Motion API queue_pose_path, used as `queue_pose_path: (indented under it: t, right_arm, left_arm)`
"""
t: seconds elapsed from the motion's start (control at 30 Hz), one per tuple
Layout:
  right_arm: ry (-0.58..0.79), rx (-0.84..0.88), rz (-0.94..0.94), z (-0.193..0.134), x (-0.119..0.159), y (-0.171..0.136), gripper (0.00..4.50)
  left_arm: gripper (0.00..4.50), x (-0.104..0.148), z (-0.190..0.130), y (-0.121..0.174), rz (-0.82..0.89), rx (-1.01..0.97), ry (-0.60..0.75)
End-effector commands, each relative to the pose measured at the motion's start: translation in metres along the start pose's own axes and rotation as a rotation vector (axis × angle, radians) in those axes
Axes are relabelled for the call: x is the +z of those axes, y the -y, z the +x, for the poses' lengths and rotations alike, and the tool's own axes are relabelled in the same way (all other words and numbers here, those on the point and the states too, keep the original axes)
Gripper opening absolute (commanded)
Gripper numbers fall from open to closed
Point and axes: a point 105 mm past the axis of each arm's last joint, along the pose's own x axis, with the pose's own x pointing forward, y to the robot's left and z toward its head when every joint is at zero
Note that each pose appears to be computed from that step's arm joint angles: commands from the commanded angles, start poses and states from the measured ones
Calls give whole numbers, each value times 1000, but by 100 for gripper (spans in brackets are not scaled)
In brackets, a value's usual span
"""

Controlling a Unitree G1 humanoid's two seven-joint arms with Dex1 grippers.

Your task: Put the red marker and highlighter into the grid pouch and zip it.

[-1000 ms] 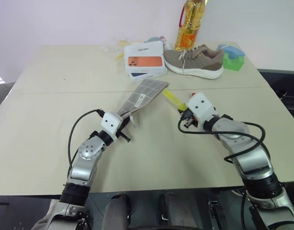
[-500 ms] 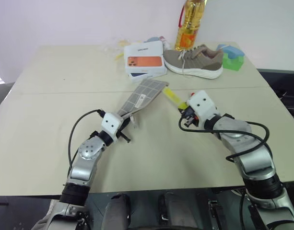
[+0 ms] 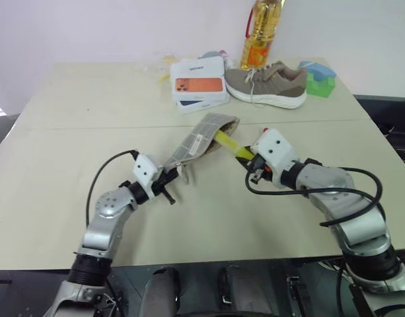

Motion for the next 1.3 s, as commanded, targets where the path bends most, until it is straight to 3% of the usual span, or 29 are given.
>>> queue_pose_path:
  t: [0.03, 0.33, 0.6, 1.07, 1.3]
  right_arm:
    - [25, -12, -37, -10, 10, 7, 87]
    - [-33, 187, -362, -12, 13, -16, 87]
    - [7, 337, -591, -10, 21, -41, 87]
    - [-67, 357, -701, -9, 0, -38, 87]
    - [12, 276, -599, -13, 16, -28, 439]
  left_arm:
    - [0, 15, -2, -2, 27, -52, 27]
    - [0, 17, 0, 22, 147, -275, -18]
    - [0, 16, -3, 40, 217, -455, -74]
    - [0, 36, -12, 32, 196, -448, -100]
    - [0, 30, -9, 13, 188, -367, -111]
